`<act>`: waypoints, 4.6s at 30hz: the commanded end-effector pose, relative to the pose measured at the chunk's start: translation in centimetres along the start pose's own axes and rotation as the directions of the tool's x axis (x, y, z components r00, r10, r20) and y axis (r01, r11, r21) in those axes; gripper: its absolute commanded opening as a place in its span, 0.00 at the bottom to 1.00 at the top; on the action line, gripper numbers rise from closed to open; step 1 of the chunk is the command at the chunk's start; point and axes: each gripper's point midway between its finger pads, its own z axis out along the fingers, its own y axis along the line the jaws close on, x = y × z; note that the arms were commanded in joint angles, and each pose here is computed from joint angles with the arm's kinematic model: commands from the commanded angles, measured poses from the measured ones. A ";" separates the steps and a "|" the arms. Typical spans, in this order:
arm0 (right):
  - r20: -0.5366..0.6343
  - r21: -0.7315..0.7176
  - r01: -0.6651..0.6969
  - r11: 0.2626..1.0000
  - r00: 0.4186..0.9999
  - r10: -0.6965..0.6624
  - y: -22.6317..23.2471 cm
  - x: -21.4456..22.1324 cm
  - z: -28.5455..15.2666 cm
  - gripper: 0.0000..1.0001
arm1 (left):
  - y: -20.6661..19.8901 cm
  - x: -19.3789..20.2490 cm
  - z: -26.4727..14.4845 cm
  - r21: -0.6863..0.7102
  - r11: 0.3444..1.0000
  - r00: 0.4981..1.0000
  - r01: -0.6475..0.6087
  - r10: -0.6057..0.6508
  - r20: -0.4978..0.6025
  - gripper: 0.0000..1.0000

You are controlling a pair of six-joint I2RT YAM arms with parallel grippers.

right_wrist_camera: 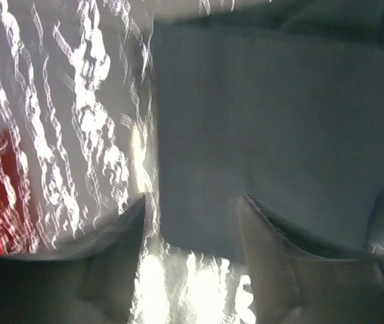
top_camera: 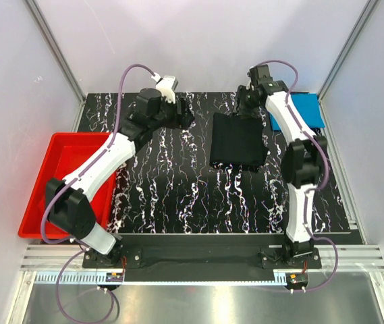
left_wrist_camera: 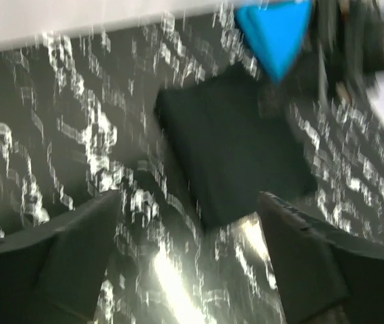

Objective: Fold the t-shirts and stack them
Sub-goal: Fold the tshirt

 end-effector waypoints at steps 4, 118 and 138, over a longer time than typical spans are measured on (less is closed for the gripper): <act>-0.015 0.128 -0.141 0.982 0.989 0.144 -1.4 -0.5 6.3 0.25 | -0.8 4.1 -6.5 0.047 0.999 0.987 0.000 0.007 -0.159 0.71; -0.094 -0.135 -0.361 0.923 0.932 0.351 -7.8 11.0 -5.1 0.00 | -0.1 11.1 1.5 -0.267 0.964 0.907 -0.014 -0.100 -0.409 0.00; -0.106 -0.090 -0.330 0.940 0.941 0.320 -9.5 7.8 2.6 0.05 | 6.1 13.5 8.6 -0.384 0.923 0.889 0.003 -0.178 -0.422 0.00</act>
